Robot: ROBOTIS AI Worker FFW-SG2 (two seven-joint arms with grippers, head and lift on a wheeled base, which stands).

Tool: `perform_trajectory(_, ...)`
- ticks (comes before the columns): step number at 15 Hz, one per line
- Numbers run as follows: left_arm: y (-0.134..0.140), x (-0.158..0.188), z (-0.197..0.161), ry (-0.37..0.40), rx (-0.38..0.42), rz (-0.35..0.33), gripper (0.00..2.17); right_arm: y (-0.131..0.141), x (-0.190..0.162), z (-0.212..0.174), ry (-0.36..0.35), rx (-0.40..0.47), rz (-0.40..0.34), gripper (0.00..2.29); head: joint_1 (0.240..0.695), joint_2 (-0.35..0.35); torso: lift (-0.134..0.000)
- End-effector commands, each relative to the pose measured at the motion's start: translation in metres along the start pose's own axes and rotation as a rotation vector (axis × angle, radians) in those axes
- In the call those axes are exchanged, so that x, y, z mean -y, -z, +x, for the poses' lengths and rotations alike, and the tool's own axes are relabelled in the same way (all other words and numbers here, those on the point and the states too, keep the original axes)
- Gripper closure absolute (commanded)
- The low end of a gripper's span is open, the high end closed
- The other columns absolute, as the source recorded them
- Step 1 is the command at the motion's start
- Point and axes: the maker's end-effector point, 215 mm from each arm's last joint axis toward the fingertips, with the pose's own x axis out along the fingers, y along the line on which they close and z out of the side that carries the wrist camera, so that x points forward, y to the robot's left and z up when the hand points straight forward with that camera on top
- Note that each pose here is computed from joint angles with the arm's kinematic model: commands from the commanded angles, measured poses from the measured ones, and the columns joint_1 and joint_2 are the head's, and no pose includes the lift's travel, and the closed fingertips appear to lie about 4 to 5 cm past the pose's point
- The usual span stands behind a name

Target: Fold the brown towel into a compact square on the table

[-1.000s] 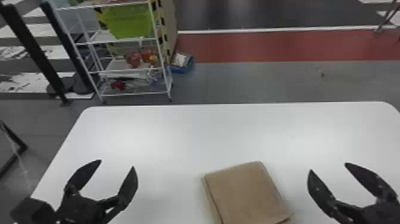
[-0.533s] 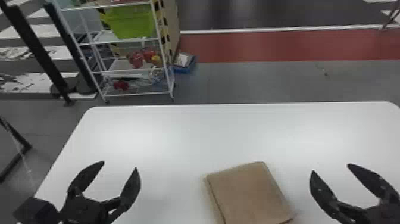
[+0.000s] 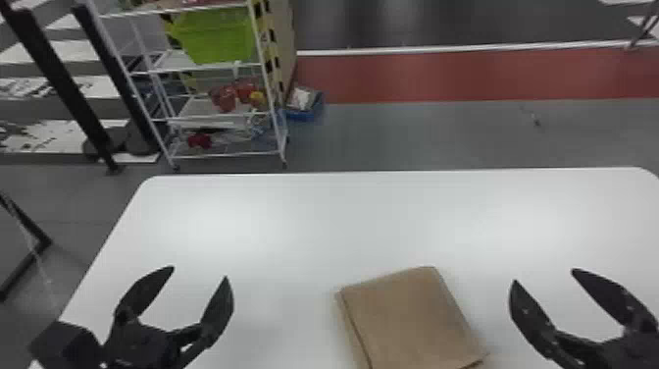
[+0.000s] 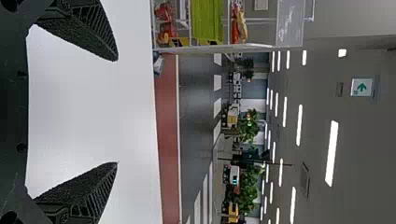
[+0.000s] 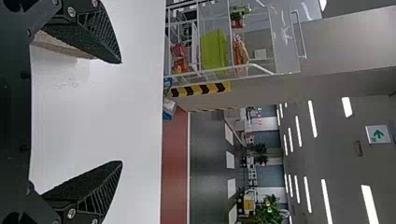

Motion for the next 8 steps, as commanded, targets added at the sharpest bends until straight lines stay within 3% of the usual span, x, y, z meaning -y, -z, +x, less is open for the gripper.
perform_trajectory(1,-0.0002,-0.0002,0.0002,-0.002,0.001,-0.002,0.08,0.0003,0.0001,0.0001,0.001,-0.001,0.000,0.13,0.695,0.114,-0.122)
perform_trajectory(8,-0.0009,0.0037,-0.0010,0.009,0.001,-0.002,0.08,-0.0016,-0.0012,-0.0023,0.000,0.002,-0.001,0.13,0.695,0.112,-0.122)
